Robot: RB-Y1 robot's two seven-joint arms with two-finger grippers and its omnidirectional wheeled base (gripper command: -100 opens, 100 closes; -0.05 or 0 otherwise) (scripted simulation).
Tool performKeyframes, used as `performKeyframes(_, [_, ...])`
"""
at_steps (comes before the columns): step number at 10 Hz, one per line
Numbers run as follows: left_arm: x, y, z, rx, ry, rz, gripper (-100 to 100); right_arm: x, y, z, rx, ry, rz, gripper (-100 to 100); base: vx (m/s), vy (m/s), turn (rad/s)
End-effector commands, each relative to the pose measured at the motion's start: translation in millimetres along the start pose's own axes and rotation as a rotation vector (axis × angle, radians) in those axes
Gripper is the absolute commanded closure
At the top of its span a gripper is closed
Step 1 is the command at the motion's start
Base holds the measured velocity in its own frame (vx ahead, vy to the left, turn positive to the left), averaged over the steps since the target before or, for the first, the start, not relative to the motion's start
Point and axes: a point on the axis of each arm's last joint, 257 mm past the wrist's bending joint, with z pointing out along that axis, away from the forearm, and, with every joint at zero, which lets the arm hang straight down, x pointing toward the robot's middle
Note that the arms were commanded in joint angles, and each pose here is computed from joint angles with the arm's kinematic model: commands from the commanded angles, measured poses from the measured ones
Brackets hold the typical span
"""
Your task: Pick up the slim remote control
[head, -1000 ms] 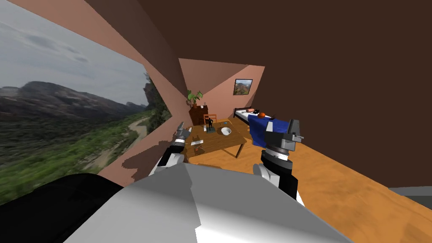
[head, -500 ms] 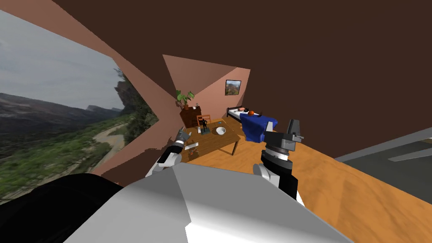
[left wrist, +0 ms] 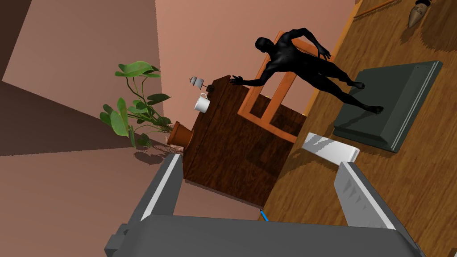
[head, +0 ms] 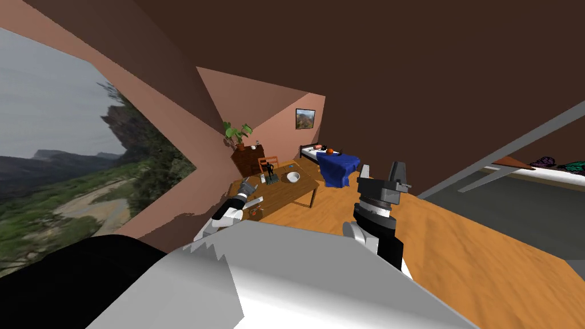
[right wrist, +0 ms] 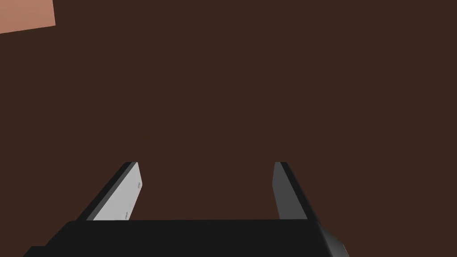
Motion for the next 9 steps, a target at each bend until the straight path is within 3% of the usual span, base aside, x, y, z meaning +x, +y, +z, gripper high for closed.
performKeyframes(1, [-13.1, 11.5, 0.2, -0.043, -0.030, -0.021, -100, 0.0, 0.0, 0.0, 0.000, 0.000, 0.000, 0, 0.001, 0.024, -0.155])
performKeyframes(2, [-36.6, 25.3, -1.7, -0.095, -0.076, -0.058, -100, -0.1, 0.0, 0.0, 0.000, 0.000, 0.000, 0, -0.001, 0.018, -0.238])
performKeyframes(3, [-39.1, 29.2, -2.3, -0.108, -0.084, -0.058, -100, 0.0, 0.0, 0.0, 0.000, 0.000, 0.000, 0, -0.003, 0.020, -0.195])
performKeyframes(4, [-63.5, 42.6, -6.3, -0.154, -0.133, -0.097, -100, -0.1, 0.0, 0.0, 0.000, 0.000, 0.000, 0, -0.004, 0.019, -0.301])
performKeyframes(5, [-65.5, 47.0, -7.3, -0.171, -0.141, -0.097, -100, 0.0, 0.0, 0.0, 0.000, 0.000, 0.000, 0, -0.002, 0.024, -0.149])
performKeyframes(6, [-90.5, 60.9, -13.8, -0.219, -0.195, -0.137, -100, -0.1, 0.0, 0.0, 0.000, 0.000, 0.000, 0, -0.002, 0.021, -0.370])
performKeyframes(7, [-91.9, 64.5, -15.0, -0.233, -0.202, -0.138, -100, 0.0, 0.0, 0.0, 0.000, 0.000, 0.000, 0, -0.003, 0.028, -0.185])
performKeyframes(8, [-116.2, 80.3, -24.6, -0.291, -0.261, -0.179, -100, -0.1, 0.0, 0.0, 0.000, 0.000, 0.000, 0, -0.003, 0.024, -0.267])
performKeyframes(9, [-118.0, 81.7, -25.3, -0.293, -0.265, -0.179, -100, 0.0, 0.0, 0.0, 0.000, 0.000, 0.000, 0, -0.005, 0.025, -0.169])
